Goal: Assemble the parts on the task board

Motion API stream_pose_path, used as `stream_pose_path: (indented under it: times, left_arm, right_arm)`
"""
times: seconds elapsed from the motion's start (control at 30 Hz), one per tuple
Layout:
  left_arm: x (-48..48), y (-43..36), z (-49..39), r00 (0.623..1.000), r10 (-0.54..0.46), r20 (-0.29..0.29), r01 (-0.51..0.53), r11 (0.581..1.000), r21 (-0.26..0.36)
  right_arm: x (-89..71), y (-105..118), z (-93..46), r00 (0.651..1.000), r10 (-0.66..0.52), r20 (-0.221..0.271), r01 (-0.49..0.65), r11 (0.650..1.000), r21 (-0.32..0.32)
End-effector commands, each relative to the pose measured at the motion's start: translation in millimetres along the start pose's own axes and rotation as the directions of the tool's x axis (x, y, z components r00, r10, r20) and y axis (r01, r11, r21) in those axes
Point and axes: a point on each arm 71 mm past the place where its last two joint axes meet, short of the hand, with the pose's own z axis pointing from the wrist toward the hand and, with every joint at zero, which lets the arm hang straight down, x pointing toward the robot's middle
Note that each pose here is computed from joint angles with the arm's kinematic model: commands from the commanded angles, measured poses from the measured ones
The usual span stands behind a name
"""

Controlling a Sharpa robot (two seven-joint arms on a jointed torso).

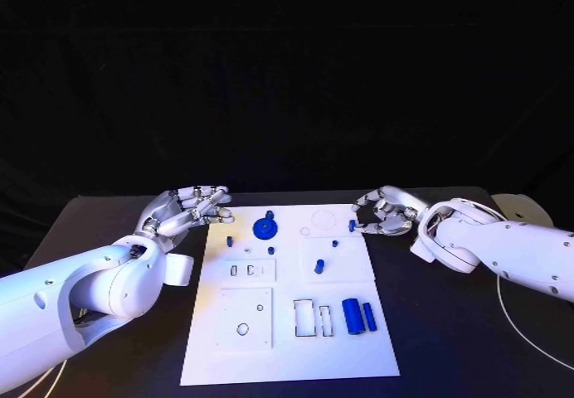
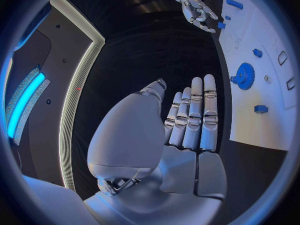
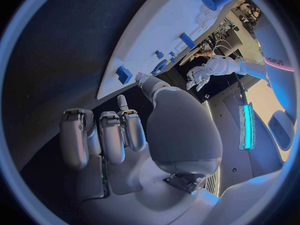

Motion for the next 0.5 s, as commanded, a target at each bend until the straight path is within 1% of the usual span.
stream_pose_path:
  times: [0.03,0.27,0.5]
  left_arm:
    - [2.0,-1.3,0.4,1.000,-0.011,-0.018,0.011,1.000,0.008]
    - [1.6,-1.2,0.4,1.000,-0.010,-0.017,0.010,1.000,0.007]
    - [1.6,-1.2,0.3,1.000,-0.010,-0.018,0.010,1.000,0.006]
  right_arm:
    - [4.8,-1.1,0.7,0.999,-0.002,-0.034,0.002,1.000,0.003]
    - [10.8,-1.5,3.2,0.999,0.001,-0.037,-0.001,1.000,0.006]
    - [13.2,-0.5,6.6,0.999,0.000,-0.035,0.000,1.000,0.009]
